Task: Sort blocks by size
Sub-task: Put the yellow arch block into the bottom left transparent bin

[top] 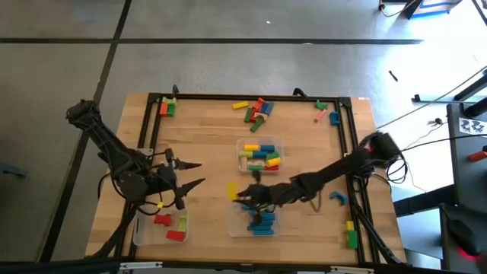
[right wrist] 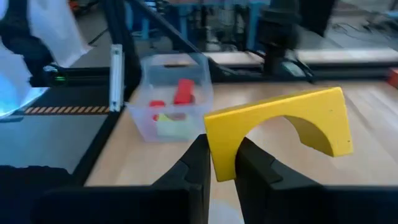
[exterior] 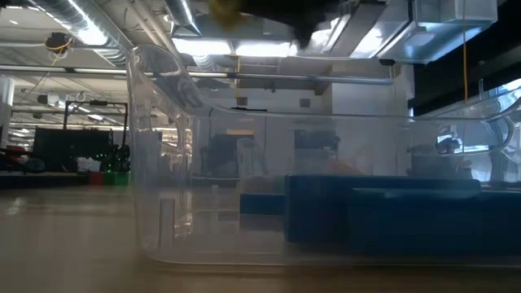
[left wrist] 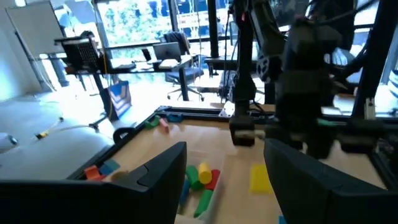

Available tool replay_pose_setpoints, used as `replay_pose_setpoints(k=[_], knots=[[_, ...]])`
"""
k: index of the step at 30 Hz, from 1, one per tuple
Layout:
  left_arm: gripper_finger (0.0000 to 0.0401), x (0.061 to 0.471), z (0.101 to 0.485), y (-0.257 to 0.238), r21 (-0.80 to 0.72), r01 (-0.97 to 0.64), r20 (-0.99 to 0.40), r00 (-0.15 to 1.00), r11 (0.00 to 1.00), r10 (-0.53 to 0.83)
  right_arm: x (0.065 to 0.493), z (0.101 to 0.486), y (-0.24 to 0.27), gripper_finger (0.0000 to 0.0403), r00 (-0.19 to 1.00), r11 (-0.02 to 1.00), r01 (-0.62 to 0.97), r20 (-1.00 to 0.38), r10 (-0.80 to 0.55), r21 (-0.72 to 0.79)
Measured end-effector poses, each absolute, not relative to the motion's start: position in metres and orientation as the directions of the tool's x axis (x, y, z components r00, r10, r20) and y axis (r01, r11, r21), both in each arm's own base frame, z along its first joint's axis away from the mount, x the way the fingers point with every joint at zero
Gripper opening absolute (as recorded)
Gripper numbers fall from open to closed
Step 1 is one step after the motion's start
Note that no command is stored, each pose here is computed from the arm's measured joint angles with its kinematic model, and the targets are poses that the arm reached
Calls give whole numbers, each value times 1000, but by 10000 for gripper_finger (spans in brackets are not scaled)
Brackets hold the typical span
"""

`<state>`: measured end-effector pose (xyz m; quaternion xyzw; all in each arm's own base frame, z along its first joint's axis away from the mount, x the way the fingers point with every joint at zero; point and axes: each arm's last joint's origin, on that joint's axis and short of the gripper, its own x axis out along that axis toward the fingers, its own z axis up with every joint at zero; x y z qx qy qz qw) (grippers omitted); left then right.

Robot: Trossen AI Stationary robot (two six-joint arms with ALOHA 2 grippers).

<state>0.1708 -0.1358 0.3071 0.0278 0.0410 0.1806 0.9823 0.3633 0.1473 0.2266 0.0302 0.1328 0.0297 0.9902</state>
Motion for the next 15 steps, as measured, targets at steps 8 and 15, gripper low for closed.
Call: replay_pose_setpoints(k=[8,15], knots=[[210,170,307,-137,64,-348,-70,933,935,352,431,215,176,53,960,986,-166,-232,157,-16],[210,170,307,-137,63,-348,-70,933,935,352,478,206,198,53,958,973,-228,-189,215,-48]])
